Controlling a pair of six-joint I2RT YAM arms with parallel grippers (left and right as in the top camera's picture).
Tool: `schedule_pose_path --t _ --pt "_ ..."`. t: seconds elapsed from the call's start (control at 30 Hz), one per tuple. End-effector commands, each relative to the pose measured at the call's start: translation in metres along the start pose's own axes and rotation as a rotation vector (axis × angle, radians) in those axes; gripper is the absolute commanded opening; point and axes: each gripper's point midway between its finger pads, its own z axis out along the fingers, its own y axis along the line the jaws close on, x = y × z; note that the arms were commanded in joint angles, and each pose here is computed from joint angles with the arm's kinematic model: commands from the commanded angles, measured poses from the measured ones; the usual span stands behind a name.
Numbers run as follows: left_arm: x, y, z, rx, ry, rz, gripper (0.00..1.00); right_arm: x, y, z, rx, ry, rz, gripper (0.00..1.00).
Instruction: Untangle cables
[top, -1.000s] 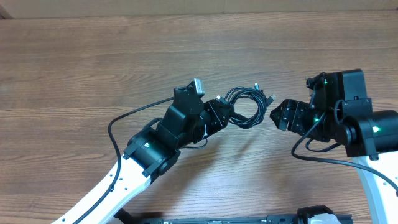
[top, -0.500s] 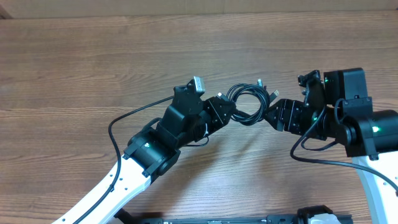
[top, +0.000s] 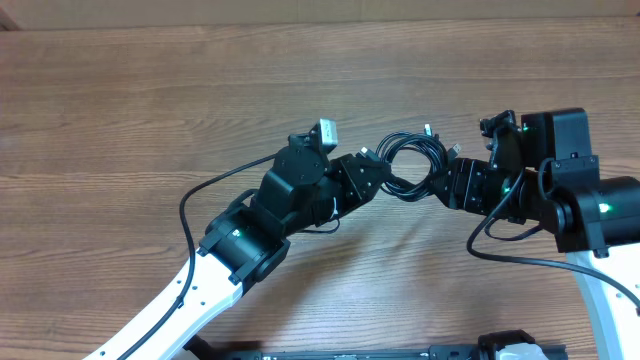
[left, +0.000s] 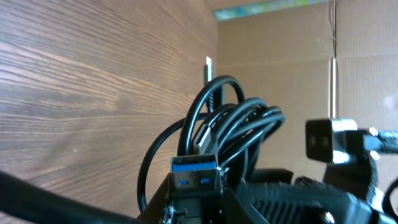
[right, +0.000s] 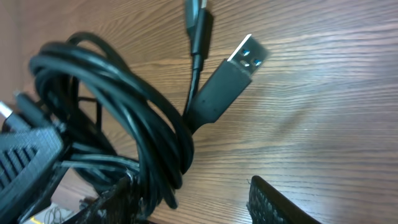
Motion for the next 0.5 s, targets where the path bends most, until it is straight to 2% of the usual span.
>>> schedule_pose_path --t 0.0,0.47 --pt "0.012 -0.021 -0.007 0.078 0.073 0.006 0.04 -0.004 -0.02 0.001 0.112 -0.027 0.066 0.54" --pt "0.024 -0.056 -0.014 0.238 0.161 0.082 0.05 -0.005 -0.028 0.001 0.157 -0.035 0.093 0.54"
